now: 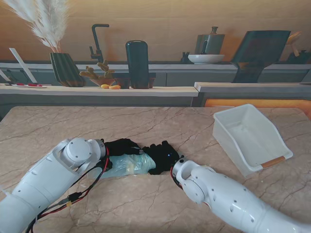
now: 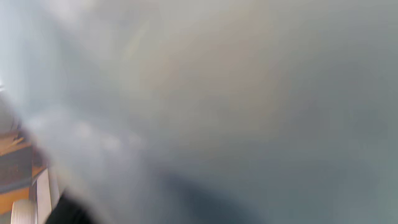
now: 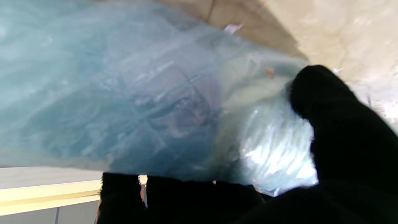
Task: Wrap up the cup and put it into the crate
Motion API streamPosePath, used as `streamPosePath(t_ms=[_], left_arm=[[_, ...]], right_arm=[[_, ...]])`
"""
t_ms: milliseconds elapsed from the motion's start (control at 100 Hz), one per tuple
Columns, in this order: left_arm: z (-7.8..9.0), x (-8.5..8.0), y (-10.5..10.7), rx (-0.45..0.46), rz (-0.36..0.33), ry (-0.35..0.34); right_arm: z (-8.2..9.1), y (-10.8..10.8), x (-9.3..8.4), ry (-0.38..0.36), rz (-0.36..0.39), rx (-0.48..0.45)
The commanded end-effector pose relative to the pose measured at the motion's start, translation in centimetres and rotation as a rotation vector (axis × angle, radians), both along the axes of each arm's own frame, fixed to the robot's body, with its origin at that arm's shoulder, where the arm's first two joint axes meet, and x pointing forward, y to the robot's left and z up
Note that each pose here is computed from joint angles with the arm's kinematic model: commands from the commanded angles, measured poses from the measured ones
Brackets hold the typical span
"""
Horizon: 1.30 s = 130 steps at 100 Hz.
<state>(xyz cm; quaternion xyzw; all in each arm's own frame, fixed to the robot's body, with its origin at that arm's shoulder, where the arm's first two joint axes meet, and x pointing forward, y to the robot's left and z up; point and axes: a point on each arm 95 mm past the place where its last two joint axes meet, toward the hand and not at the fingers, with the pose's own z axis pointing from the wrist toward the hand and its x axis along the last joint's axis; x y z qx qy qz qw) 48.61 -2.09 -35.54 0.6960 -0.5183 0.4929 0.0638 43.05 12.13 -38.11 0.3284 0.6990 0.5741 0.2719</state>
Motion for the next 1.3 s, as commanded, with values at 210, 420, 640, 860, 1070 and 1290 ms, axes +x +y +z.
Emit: streamPosePath(t_ms=[210, 420, 640, 860, 1070, 1290], left_arm=[[-0.3, -3.9, 0.6, -0.056, 0.036, -0.218], [1.4, -6.2, 0.2, -0.020, -0.015, -0.513], [2.2, -8.0, -0.1, -0.030, -0.065, -0.588], [2.3, -9.6, 0.6, -0.003, -0.042, -0.667], [2.8, -10.9, 1.9, -0.020, 0.052, -0.725], [3.4, -11.9, 2.7, -0.099, 0.208, -0.764]], right_arm=[[-1.1, -1.0, 2.5, 0.278, -0.033, -0.052], [-1.4, -1.7, 4.0, 0.389, -0.036, -0.055], [-1.9, -1.5, 3.8, 0.356, -0.036, -0.065], [-2.4, -0.4, 3.2, 0.234, -0.039, -0.118], [-2.9, 0.0, 3.5, 0.203, -0.022, -0.162], [-2.0, -0.7, 3.5, 0.212, -0.040, -0.009]])
